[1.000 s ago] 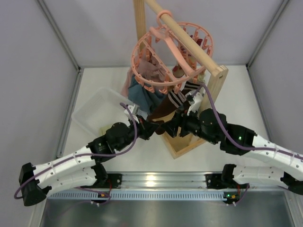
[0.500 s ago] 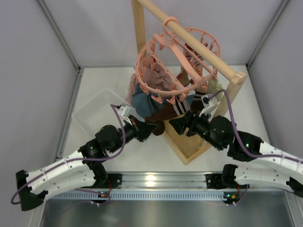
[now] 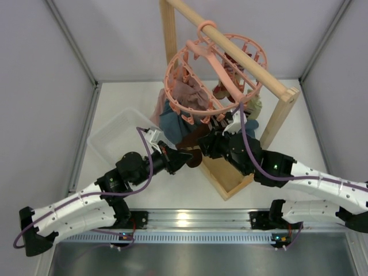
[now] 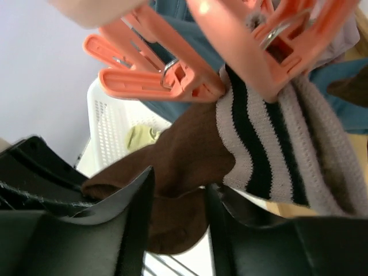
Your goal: Remove the socks clipped to the hanger
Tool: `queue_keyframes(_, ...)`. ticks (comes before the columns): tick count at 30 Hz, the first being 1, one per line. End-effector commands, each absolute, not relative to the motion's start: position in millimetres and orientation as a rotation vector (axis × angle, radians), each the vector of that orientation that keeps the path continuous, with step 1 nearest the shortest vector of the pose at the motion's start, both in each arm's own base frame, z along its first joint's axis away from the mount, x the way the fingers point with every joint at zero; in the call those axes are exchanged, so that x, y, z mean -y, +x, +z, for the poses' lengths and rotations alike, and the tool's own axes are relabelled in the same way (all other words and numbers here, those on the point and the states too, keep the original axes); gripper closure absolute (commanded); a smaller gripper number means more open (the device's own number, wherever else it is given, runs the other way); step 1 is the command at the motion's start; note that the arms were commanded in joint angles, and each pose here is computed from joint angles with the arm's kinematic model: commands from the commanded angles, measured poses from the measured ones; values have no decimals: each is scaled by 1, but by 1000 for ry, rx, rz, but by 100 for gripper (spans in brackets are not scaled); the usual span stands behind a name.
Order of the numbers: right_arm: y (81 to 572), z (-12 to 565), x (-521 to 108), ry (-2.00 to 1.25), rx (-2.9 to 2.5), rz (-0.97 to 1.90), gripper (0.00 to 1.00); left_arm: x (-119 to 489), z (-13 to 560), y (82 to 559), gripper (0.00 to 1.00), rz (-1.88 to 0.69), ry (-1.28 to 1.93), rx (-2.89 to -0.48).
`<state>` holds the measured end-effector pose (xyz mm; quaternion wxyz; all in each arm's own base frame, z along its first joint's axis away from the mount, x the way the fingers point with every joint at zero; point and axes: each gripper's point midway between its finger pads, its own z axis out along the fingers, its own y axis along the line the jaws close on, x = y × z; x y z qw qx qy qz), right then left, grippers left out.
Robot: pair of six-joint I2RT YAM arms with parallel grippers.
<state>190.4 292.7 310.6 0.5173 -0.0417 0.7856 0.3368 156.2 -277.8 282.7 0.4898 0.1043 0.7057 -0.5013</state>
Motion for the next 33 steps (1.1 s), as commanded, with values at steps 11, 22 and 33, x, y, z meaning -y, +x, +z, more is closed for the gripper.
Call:
queue_keyframes(11,206,332,-282,-152,-1798,640,100,249,293,174,45,-1030,174,-1732)
queue_keyframes(22,208,321,-276,-184,-1790,592,100,254,414,195,51,-1043,82,-1543)
queue_keyframes(33,206,327,-272,-176,-1778,610,100,291,423,222,37,-1035,37,-1593)
